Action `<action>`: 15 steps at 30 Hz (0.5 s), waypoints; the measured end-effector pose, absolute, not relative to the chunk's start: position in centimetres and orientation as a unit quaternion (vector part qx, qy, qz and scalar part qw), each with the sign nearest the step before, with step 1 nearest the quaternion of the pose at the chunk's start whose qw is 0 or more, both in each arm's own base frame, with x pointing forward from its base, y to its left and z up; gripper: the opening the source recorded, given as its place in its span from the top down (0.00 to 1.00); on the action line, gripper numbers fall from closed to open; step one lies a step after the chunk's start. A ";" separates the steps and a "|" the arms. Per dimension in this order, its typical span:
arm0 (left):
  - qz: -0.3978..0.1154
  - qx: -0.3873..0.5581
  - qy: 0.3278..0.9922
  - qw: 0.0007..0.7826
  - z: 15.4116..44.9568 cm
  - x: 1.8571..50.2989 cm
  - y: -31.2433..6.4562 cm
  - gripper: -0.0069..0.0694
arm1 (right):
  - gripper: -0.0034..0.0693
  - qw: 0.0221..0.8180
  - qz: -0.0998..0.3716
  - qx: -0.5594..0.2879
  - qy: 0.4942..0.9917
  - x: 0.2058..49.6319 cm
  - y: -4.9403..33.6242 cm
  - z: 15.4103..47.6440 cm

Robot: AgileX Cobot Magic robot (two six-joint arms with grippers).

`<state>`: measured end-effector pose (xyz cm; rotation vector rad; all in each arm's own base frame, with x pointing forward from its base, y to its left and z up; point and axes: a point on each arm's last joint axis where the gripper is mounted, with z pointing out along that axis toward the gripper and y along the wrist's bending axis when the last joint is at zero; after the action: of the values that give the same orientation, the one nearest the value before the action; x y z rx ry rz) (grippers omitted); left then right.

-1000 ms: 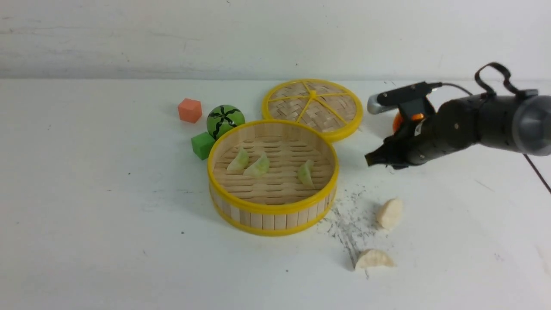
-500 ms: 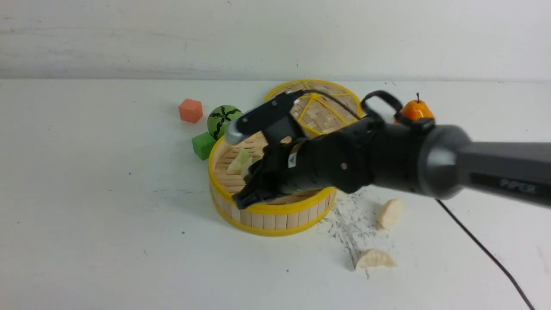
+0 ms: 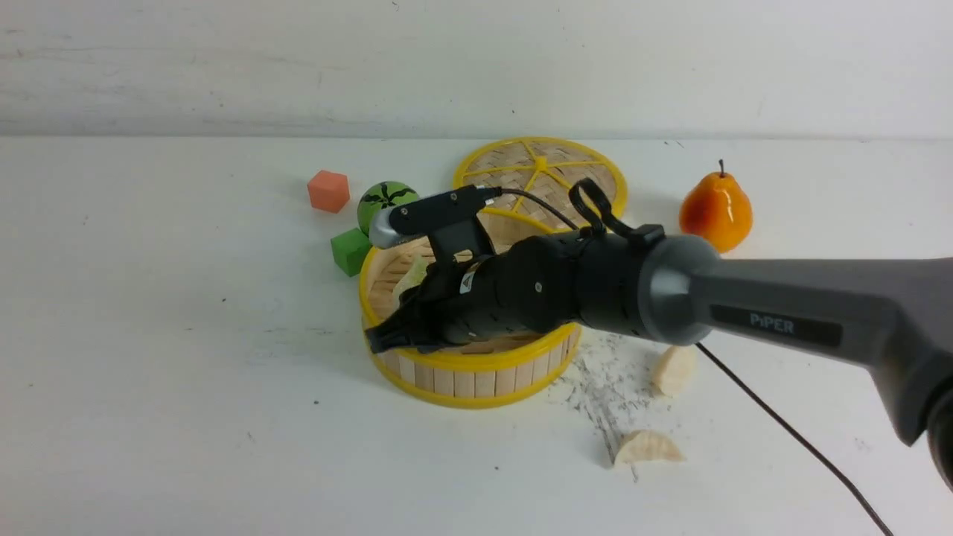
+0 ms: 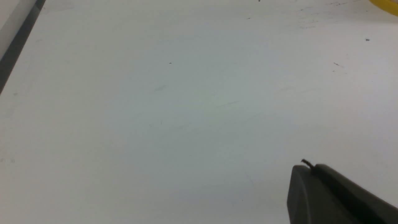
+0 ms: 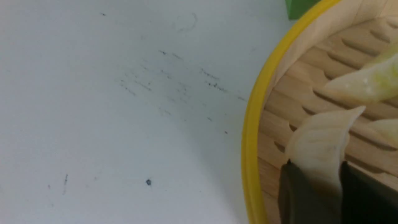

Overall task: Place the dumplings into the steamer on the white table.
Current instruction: 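Reach for and grasp a dumpling lying on the table beside the steamer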

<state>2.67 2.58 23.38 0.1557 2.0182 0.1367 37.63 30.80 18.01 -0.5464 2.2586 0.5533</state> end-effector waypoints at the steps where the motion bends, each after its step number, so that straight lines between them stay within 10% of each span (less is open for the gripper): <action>1: 0.057 0.065 0.845 0.528 23.4 2.7 2.6 0.93 | 0.73 0.364 0.214 -0.212 0.881 37.7 30.7 17.8; 15: 0.058 0.065 0.845 0.528 23.4 2.7 2.6 0.93 | 0.28 0.390 0.209 -0.247 0.862 36.4 29.0 24.6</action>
<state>2.67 2.58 23.38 0.1558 2.0178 0.1380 36.38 29.03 24.63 -0.6283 2.1913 0.5308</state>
